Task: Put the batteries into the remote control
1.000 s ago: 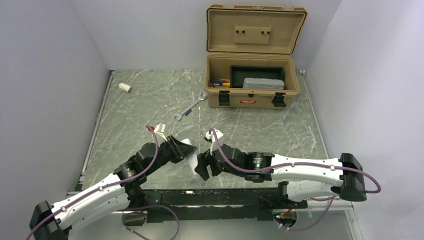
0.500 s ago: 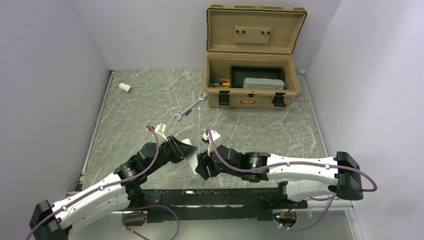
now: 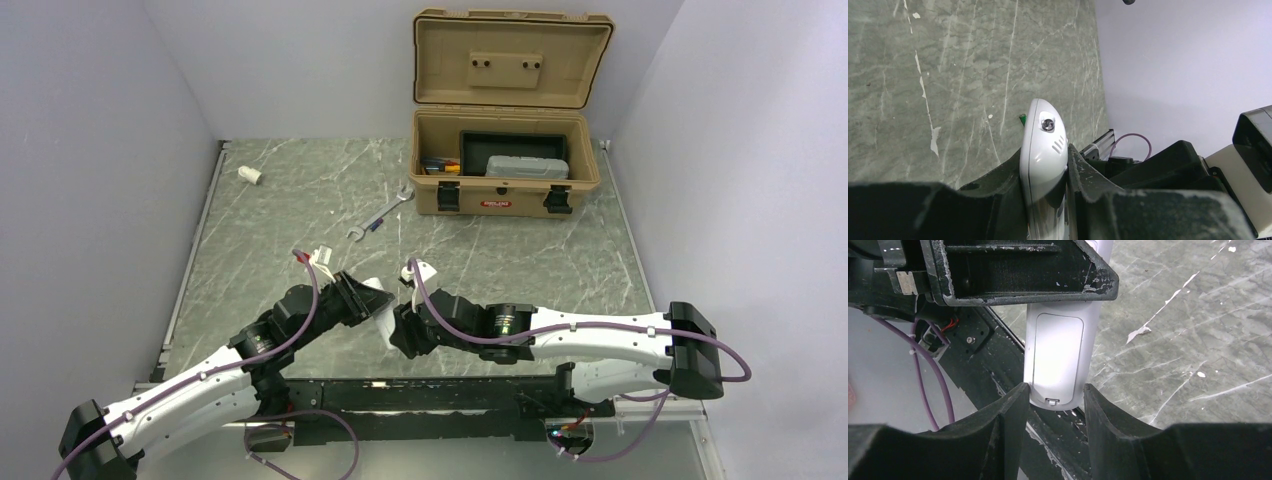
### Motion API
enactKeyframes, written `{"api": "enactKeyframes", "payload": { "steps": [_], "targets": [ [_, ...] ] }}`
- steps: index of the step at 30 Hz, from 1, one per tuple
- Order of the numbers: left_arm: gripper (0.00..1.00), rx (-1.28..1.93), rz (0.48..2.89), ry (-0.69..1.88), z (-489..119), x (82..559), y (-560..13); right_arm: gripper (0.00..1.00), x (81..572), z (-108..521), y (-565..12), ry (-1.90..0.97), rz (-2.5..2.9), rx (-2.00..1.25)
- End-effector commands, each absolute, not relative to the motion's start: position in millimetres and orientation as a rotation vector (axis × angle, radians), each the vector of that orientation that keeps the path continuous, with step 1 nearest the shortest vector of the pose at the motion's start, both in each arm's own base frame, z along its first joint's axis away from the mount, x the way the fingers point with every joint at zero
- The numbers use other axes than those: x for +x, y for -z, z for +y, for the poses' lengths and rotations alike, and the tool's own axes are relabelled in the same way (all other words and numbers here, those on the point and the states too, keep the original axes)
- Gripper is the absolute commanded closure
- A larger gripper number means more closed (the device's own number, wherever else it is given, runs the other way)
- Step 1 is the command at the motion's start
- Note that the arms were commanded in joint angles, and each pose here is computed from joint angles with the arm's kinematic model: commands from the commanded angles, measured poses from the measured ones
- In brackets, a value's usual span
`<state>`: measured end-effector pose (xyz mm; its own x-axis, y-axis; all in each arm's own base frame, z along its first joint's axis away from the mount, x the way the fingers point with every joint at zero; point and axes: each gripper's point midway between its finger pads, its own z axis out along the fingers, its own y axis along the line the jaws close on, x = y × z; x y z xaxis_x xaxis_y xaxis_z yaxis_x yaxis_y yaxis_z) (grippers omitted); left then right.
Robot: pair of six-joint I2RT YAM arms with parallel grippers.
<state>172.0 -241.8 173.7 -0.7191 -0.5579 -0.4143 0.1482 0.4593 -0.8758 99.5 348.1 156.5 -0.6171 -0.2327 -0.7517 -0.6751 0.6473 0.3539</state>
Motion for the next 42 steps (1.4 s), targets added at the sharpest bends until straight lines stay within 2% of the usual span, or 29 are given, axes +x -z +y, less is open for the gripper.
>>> {"api": "enactKeyframes", "payload": {
  "steps": [1,13,19,32,42],
  "targets": [
    [1.0,-0.334,1.93,1.363,-246,176,-204,0.55,102,361,-179,-0.899,2.142,-0.666],
    [1.0,-0.34,1.926,1.362,-244,176,-204,0.66,101,360,-176,-0.898,2.151,-0.668],
    [1.0,-0.338,1.931,1.36,-245,176,-202,0.68,101,360,-178,-0.9,2.147,-0.667],
    [1.0,-0.333,1.94,1.356,-245,175,-199,0.68,104,351,-187,-0.878,2.108,-0.673],
    [1.0,-0.267,1.944,1.41,-253,167,-203,0.61,106,325,-209,-0.805,1.818,-0.946]
  ]
}}
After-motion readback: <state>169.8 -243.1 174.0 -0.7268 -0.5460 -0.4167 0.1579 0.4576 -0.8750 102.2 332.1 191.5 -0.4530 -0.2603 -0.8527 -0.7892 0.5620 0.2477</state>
